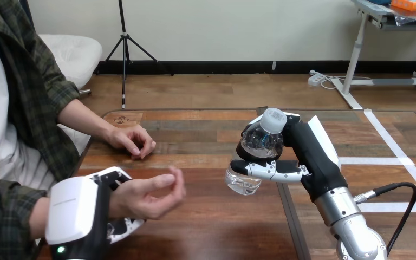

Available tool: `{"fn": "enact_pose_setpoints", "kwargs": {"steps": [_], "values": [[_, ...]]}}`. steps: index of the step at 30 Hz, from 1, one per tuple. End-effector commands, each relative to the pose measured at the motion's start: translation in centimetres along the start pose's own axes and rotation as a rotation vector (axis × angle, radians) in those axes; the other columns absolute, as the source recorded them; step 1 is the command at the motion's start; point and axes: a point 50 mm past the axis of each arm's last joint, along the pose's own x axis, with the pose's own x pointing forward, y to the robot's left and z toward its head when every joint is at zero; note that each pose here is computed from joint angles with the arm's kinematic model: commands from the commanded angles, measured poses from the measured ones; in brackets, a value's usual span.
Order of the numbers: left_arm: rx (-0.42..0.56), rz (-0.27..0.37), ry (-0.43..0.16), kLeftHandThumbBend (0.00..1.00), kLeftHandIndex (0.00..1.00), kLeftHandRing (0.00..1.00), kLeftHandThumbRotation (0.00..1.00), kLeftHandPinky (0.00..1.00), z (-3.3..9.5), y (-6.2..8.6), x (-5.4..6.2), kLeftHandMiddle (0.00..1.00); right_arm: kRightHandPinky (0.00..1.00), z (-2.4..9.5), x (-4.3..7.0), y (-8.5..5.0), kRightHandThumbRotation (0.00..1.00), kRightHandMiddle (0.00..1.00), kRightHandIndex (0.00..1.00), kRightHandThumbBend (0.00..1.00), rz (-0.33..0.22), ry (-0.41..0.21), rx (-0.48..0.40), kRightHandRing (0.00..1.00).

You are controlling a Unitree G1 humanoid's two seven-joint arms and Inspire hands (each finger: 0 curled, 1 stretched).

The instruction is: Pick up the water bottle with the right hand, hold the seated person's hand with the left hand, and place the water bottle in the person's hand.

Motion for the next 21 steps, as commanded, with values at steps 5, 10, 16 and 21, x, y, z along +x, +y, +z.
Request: {"fn": "enact_pose_setpoints", "kwargs": {"steps": [5, 10, 16, 21], "values": [[-0.141, 0.006, -0.114, 0.75, 0.44, 0.34, 0.00, 0.27, 3.9, -1.0, 0.9, 0.40, 0.35, 3.3, 2.9, -1.2, 0.00, 0.45, 0.46, 0.73, -0.059, -0.166, 0.003, 0.40], [-0.147, 0.015, -0.130, 0.75, 0.43, 0.34, 0.00, 0.27, 4.2, -1.0, 0.9, 0.40, 0.35, 3.3, 2.9, -1.2, 0.00, 0.45, 0.46, 0.73, -0.061, -0.164, 0.004, 0.40], [-0.165, 0.013, -0.131, 0.73, 0.44, 0.33, 0.00, 0.27, 4.7, -0.9, 1.0, 0.40, 0.35, 3.4, 2.9, -1.3, 0.00, 0.45, 0.46, 0.72, -0.063, -0.165, -0.004, 0.40], [-0.191, 0.018, -0.139, 0.72, 0.44, 0.33, 0.00, 0.26, 5.1, -0.8, 1.0, 0.39, 0.35, 3.3, 2.9, -1.3, 0.00, 0.45, 0.46, 0.72, -0.062, -0.162, -0.004, 0.39]]}}
